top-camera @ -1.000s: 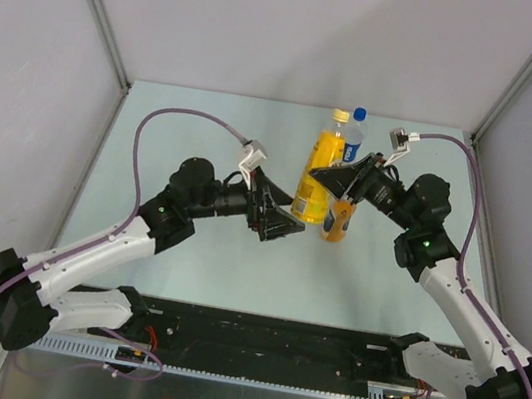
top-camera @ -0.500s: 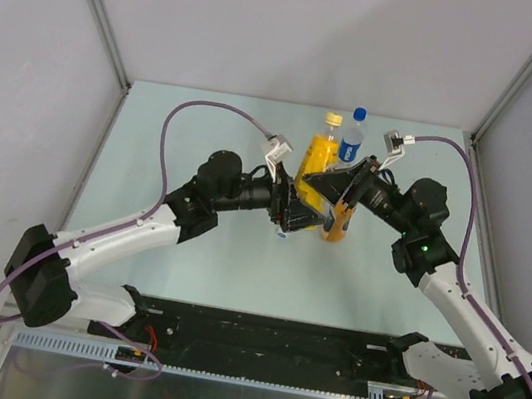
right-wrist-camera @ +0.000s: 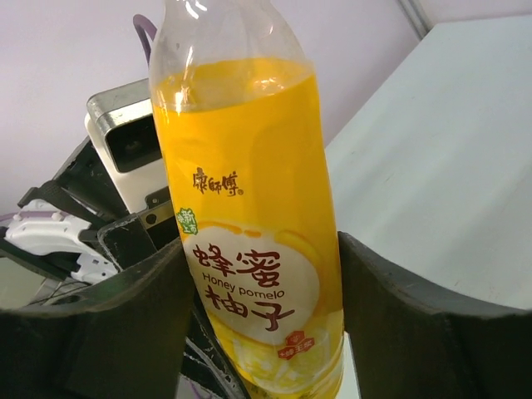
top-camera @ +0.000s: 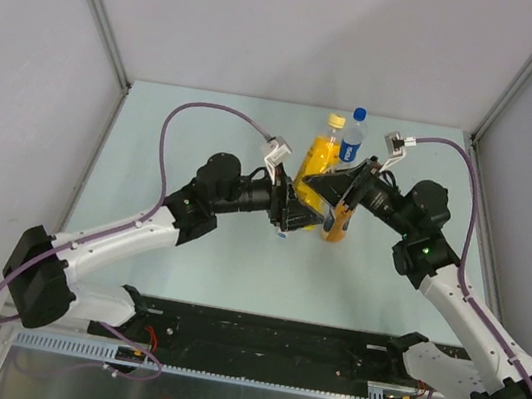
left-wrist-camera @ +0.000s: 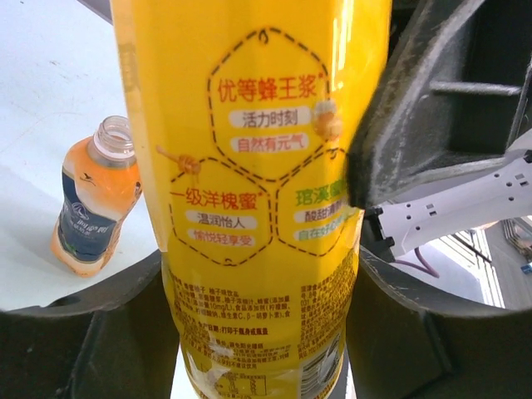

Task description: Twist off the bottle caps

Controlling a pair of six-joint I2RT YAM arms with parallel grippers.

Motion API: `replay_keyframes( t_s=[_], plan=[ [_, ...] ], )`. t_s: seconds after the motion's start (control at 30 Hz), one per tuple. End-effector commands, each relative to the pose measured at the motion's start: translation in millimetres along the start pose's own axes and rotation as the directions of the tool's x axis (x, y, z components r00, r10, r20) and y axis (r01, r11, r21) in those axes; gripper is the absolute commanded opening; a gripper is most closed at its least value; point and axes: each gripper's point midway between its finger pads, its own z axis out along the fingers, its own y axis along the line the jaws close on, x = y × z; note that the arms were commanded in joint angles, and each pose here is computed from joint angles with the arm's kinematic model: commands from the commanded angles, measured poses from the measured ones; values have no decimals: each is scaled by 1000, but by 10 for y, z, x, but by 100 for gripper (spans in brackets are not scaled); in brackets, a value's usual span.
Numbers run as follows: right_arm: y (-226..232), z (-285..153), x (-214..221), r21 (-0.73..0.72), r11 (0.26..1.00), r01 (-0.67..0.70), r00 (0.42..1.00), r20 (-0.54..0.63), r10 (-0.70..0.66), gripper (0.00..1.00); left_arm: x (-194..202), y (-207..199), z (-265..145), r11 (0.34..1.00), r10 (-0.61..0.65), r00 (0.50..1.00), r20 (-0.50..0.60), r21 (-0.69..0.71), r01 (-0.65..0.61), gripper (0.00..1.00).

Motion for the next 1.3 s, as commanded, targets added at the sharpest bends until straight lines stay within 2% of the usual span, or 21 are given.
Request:
replay_keyframes(
  t_s=[0.0, 0.1, 0.17, 0.37, 0.63, 0.9, 1.03, 1.27],
  plan=[
    [155, -38, -107, -45, 998, 41, 999, 35, -40, 77, -56, -19, -145, 995, 94, 995, 39, -24, -93, 44],
    [118, -32, -90, -37, 998, 43, 999, 27, -42, 93, 63, 86, -239, 990, 116, 993, 3, -79, -116, 44],
    [95, -29, -78, -33, 999, 43, 999, 20, -42, 98, 148, 192, -313, 982, 129, 991, -27, -134, -132, 45],
    [-8, -20, -66, -6, 998, 61, 998, 14, -61, 99, 389, 412, -568, 953, 150, 984, -96, -251, -170, 45],
    [-255, 70, 40, 79, 996, 49, 999, -13, -48, 99, 970, 702, -890, 921, 91, 968, -234, -350, -171, 46],
    [-578, 353, 326, 182, 983, -14, 987, -157, 43, 99, 1330, 811, -1204, 893, 55, 952, -302, -412, -182, 45],
    [-673, 501, 456, 226, 974, -35, 972, -220, 86, 99, 1349, 935, -1362, 827, 40, 939, -342, -516, -224, 43],
    [-629, 649, 493, 215, 975, -54, 968, -228, 104, 98, 1325, 1134, -1572, 678, 28, 904, -427, -656, -331, 38]
  ],
)
